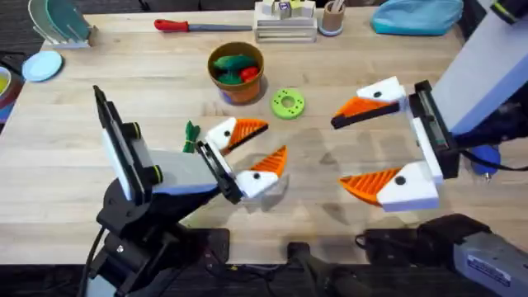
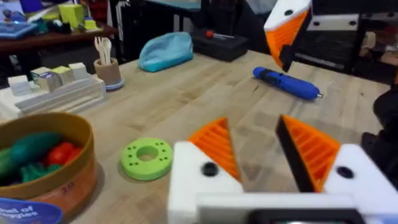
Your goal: Pick up the gripper from the table and insert it into the empty holder that is missing its gripper. Then pick up a screw, insert it into the mounting hole, and use the screwdriver to tighten it. Finally, clean up the table by picking up the vegetable and placing it into the bucket.
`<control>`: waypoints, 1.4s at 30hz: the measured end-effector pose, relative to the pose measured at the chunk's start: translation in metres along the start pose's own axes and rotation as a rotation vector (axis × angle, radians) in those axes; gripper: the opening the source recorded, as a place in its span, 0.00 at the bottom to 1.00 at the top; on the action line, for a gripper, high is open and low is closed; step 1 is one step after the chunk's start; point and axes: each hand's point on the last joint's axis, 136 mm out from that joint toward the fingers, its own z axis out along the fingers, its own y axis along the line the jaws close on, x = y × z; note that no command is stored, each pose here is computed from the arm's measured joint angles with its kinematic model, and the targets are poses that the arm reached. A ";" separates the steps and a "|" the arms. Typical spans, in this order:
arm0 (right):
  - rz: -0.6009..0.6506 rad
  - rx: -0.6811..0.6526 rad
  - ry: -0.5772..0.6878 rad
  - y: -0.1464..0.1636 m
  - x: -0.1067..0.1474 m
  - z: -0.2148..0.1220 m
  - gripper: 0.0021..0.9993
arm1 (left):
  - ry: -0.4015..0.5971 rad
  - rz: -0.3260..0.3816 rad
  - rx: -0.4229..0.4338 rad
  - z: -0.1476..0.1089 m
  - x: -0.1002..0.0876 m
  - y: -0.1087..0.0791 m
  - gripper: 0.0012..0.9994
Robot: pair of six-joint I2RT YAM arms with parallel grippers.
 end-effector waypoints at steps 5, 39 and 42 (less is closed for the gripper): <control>-0.011 0.000 -0.003 0.000 -0.001 0.000 0.99 | -0.001 0.004 -0.008 0.000 0.000 0.001 0.01; 0.723 1.210 0.083 -0.196 0.091 -0.166 0.99 | -0.033 -0.079 -0.236 -0.005 -0.004 0.040 0.01; 0.822 1.304 0.098 -0.193 0.112 -0.190 0.99 | -0.043 -0.150 -0.241 -0.005 -0.004 0.041 0.01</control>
